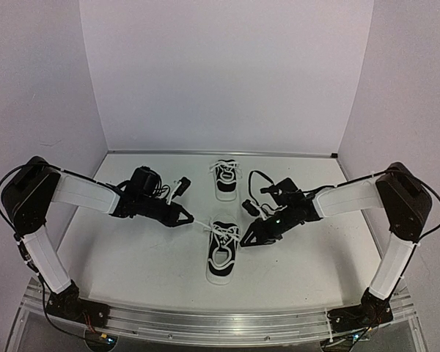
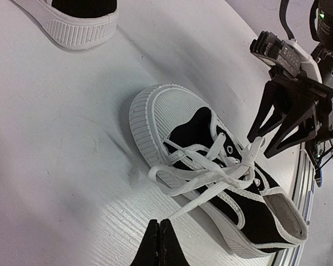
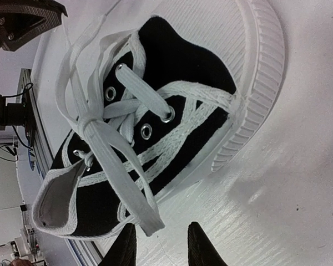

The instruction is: Tie the shoes

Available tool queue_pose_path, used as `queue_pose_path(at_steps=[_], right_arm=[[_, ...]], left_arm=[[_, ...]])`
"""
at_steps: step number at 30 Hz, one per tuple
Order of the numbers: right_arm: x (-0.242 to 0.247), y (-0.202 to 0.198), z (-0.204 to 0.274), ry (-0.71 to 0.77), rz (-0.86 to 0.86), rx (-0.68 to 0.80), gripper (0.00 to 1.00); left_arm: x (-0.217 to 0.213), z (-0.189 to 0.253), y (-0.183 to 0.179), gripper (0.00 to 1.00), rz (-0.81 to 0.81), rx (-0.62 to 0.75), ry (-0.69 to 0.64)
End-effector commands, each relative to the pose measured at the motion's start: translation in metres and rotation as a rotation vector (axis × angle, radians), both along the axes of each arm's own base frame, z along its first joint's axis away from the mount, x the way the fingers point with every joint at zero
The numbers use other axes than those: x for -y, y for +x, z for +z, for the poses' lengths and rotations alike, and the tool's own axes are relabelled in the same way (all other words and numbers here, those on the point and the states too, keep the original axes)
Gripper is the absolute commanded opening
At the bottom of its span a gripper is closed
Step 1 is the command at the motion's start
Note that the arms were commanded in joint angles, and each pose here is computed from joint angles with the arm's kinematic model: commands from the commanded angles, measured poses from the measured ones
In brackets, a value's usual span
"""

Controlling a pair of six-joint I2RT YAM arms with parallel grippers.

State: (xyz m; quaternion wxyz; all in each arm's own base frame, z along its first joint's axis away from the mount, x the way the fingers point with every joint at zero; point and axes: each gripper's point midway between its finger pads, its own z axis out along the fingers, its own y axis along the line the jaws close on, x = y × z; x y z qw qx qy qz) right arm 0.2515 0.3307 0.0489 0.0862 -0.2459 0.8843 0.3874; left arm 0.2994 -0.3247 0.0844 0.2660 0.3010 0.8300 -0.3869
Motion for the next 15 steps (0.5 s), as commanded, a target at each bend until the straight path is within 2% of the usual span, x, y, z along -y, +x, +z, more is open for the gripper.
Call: queue_pose_path(at_steps=[1,7,10,13,14,15], right_arm=[[-0.019,0.007,0.012,0.049,0.036,0.032,0.3],[-0.026,0.012,0.012,0.057,0.049,0.039,0.3],[-0.029,0.013,0.01,0.058,0.057,0.036,0.26],[-0.028,0.012,0.01,0.056,0.058,0.039,0.04],[-0.027,0.012,0.011,0.053,0.056,0.042,0.0],[-0.025,0.012,0.012,0.047,0.052,0.046,0.0]], left_arm=[[-0.003,0.017,0.005,0.0,0.019,0.041,-0.02],[-0.002,0.015,0.001,0.0,0.001,0.028,-0.029],[-0.002,0.016,-0.001,0.0,-0.005,0.028,-0.035],[-0.001,0.018,-0.008,0.0,-0.045,0.045,-0.045],[-0.001,0.02,-0.011,0.0,-0.063,0.052,-0.048],[-0.001,0.019,-0.016,0.0,-0.083,0.06,-0.047]])
